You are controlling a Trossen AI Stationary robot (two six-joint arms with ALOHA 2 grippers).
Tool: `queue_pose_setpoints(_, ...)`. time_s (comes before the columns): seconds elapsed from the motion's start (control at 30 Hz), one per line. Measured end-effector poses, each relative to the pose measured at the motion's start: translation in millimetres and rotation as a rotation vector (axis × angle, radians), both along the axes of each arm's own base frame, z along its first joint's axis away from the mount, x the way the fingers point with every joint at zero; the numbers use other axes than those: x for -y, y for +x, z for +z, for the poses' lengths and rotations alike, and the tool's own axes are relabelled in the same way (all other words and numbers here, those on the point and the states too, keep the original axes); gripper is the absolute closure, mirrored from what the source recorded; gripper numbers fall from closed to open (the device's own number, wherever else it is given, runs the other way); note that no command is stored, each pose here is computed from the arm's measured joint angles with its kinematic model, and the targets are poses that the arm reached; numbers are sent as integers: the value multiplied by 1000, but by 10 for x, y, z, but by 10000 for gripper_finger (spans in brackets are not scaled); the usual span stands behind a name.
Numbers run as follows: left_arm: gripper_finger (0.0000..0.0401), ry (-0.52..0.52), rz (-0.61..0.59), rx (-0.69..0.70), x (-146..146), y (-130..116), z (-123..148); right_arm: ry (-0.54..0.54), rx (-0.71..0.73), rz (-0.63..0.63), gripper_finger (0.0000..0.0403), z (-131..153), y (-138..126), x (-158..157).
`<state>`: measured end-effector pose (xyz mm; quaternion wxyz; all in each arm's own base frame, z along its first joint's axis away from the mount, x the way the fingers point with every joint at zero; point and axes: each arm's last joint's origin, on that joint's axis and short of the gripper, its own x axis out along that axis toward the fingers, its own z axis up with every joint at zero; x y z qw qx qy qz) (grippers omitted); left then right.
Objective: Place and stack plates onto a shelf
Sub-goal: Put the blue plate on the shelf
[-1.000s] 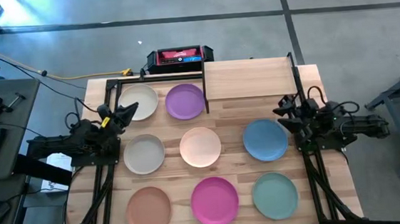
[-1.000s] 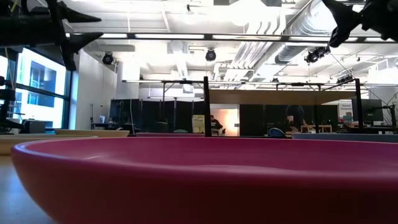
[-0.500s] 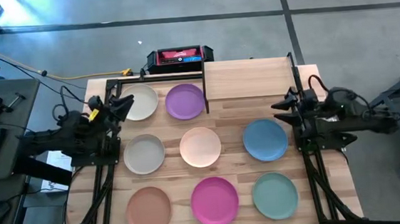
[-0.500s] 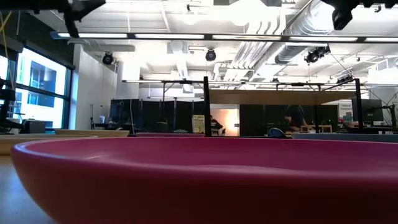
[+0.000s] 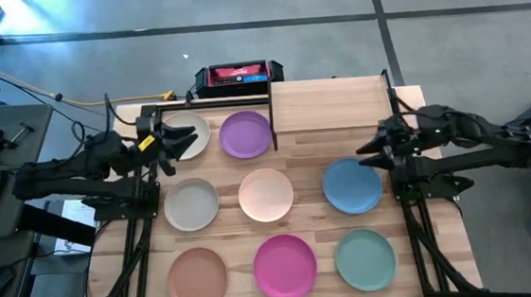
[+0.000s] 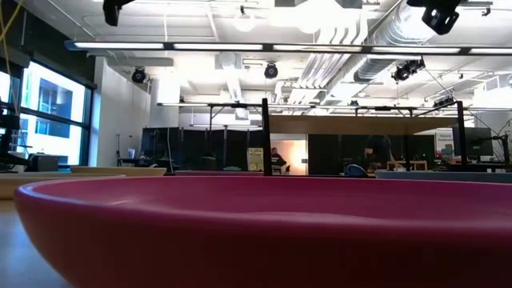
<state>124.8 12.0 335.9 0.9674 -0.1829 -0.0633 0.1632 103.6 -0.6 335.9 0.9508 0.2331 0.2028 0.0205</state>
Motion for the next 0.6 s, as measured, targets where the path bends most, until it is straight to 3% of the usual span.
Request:
queue_pose_setpoints(0.2, 263, -3, -28, -91, 6, 84, -62, 118, -122, 87, 230, -86, 208, -23)
queue_pose_setpoints(0.37, 263, -78, -38, -201, 25, 124, -193, 150, -214, 124, 230, -181, 360, -33)
queue_pose_setpoints(0.6, 263, -86, -67, -324, 74, 178, -319, 218, -322, 135, 230, -293, 536, -103)
